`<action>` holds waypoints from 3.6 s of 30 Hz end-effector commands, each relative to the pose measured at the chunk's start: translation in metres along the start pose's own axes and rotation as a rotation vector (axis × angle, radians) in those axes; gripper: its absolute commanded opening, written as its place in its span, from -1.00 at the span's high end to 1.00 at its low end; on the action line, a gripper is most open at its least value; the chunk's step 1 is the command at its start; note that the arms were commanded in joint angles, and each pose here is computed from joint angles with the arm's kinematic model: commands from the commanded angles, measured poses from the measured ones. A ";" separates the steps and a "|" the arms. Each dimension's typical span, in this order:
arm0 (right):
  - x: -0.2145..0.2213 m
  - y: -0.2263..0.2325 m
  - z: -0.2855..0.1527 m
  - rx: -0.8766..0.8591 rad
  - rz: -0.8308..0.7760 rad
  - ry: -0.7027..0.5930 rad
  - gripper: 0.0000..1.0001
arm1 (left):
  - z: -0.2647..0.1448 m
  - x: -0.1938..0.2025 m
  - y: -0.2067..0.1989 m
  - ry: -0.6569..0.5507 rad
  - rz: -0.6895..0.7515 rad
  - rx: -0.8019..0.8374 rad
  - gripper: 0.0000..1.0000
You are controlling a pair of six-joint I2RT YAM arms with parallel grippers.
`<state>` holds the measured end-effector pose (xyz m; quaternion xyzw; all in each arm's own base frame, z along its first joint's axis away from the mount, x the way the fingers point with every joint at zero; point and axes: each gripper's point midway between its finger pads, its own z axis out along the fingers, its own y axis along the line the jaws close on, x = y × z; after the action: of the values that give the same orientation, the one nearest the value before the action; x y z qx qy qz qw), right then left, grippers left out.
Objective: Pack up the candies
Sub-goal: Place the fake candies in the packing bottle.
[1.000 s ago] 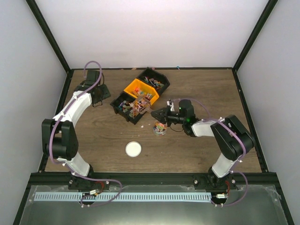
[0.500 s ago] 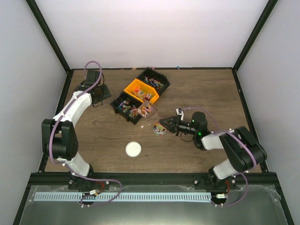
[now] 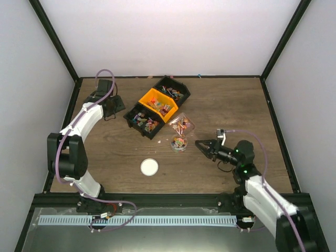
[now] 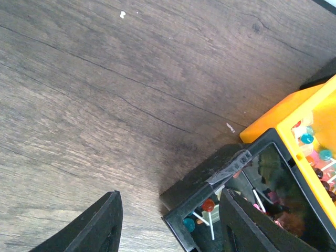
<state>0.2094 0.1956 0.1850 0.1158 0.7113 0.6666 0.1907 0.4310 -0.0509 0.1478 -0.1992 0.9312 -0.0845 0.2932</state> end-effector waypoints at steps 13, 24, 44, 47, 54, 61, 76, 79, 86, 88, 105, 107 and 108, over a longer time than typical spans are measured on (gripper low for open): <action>0.014 -0.042 -0.049 0.275 -0.034 -0.104 0.99 | 0.015 0.015 -0.013 0.035 0.034 0.028 -0.06; -0.001 -0.030 -0.055 0.462 -0.223 -0.060 0.99 | 0.018 0.014 -0.017 0.025 0.038 0.033 -0.06; -0.002 -0.035 -0.058 0.544 -0.289 -0.017 0.99 | 0.022 0.016 -0.016 0.027 0.036 0.029 -0.06; -0.004 -0.035 -0.057 0.556 -0.299 -0.010 0.99 | 0.022 0.016 -0.015 0.028 0.037 0.025 -0.06; -0.004 -0.035 -0.052 0.590 -0.323 0.008 0.99 | 0.023 0.016 -0.014 0.023 0.042 0.018 -0.06; -0.001 -0.034 -0.047 0.621 -0.341 0.024 0.99 | 0.023 0.015 -0.014 0.023 0.041 0.019 -0.06; 0.001 -0.035 -0.047 0.750 -0.394 0.074 0.99 | 0.023 0.016 -0.012 0.016 0.047 0.012 -0.06; 0.000 -0.032 -0.047 0.756 -0.407 0.079 0.99 | 0.023 0.016 -0.012 0.019 0.047 0.014 -0.06; 0.009 -0.030 -0.049 0.751 -0.407 0.103 0.99 | 0.023 0.015 -0.013 0.017 0.046 0.019 -0.06; 0.010 -0.027 -0.049 0.745 -0.405 0.099 0.99 | 0.024 0.016 -0.013 0.019 0.045 0.020 -0.06; 0.016 -0.022 -0.046 0.779 -0.427 0.133 0.99 | 0.020 0.019 -0.011 0.013 0.036 0.022 -0.06; 0.017 -0.021 -0.044 0.791 -0.436 0.140 0.99 | 0.020 0.019 -0.010 0.010 0.036 0.018 -0.06; 0.019 -0.021 -0.042 0.795 -0.443 0.146 0.99 | 0.020 0.019 -0.009 0.009 0.038 0.017 -0.06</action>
<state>0.1786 0.1637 0.1589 -0.0184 0.9233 0.3151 0.2186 0.4318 -0.0693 0.1189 -0.1812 0.9381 -0.0912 0.2806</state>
